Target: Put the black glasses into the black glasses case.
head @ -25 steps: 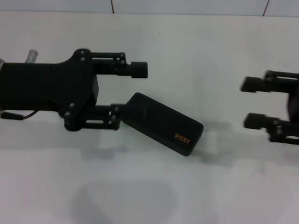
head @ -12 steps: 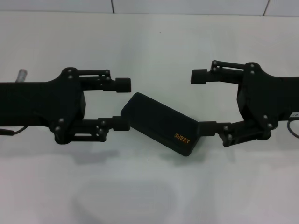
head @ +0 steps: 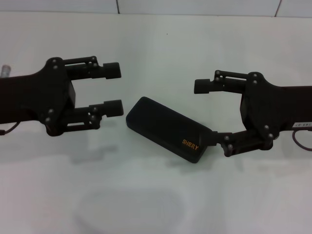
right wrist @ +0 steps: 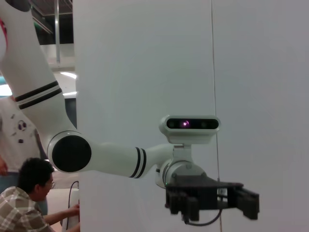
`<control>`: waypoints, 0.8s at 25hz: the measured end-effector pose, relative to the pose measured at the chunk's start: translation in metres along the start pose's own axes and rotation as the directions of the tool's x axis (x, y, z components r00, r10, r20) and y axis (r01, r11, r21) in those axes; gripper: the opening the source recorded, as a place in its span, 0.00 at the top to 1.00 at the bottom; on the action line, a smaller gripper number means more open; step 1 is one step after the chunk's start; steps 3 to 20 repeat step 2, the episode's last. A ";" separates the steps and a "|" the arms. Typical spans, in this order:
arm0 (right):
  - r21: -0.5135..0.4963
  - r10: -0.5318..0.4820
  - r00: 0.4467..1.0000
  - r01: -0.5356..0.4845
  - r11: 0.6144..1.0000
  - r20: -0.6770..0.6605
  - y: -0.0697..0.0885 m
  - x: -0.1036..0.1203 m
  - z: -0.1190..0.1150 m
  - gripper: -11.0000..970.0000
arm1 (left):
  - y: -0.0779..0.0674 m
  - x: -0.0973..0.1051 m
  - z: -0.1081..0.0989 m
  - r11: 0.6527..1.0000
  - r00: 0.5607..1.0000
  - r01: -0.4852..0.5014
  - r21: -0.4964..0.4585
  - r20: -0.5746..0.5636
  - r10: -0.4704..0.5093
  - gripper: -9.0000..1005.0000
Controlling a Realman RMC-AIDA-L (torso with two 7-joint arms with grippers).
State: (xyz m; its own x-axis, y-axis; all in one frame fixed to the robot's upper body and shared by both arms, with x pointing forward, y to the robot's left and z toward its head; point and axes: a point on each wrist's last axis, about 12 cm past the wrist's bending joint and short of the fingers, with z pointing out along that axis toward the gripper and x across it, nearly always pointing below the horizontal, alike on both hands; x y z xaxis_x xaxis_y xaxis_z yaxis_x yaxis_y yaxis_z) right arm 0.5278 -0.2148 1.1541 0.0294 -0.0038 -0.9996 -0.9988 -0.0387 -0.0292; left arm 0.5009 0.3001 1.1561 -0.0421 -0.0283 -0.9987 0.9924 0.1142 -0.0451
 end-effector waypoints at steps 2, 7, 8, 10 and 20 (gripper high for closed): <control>0.005 0.004 1.000 -0.004 1.000 0.007 0.000 0.002 0.000 0.09 | 0.002 0.000 -0.002 1.000 1.000 0.022 -0.001 -0.002 -0.022 0.33; 0.005 0.004 1.000 -0.004 1.000 0.007 0.000 0.002 0.000 0.09 | 0.002 0.000 -0.002 1.000 1.000 0.022 -0.001 -0.002 -0.022 0.33; 0.005 0.004 1.000 -0.004 1.000 0.007 0.000 0.002 0.000 0.09 | 0.002 0.000 -0.002 1.000 1.000 0.022 -0.001 -0.002 -0.022 0.33; 0.005 0.004 1.000 -0.004 1.000 0.007 0.000 0.002 0.000 0.09 | 0.002 0.000 -0.002 1.000 1.000 0.022 -0.001 -0.002 -0.022 0.33; 0.005 0.004 1.000 -0.004 1.000 0.007 0.000 0.002 0.000 0.09 | 0.002 0.000 -0.002 1.000 1.000 0.022 -0.001 -0.002 -0.022 0.33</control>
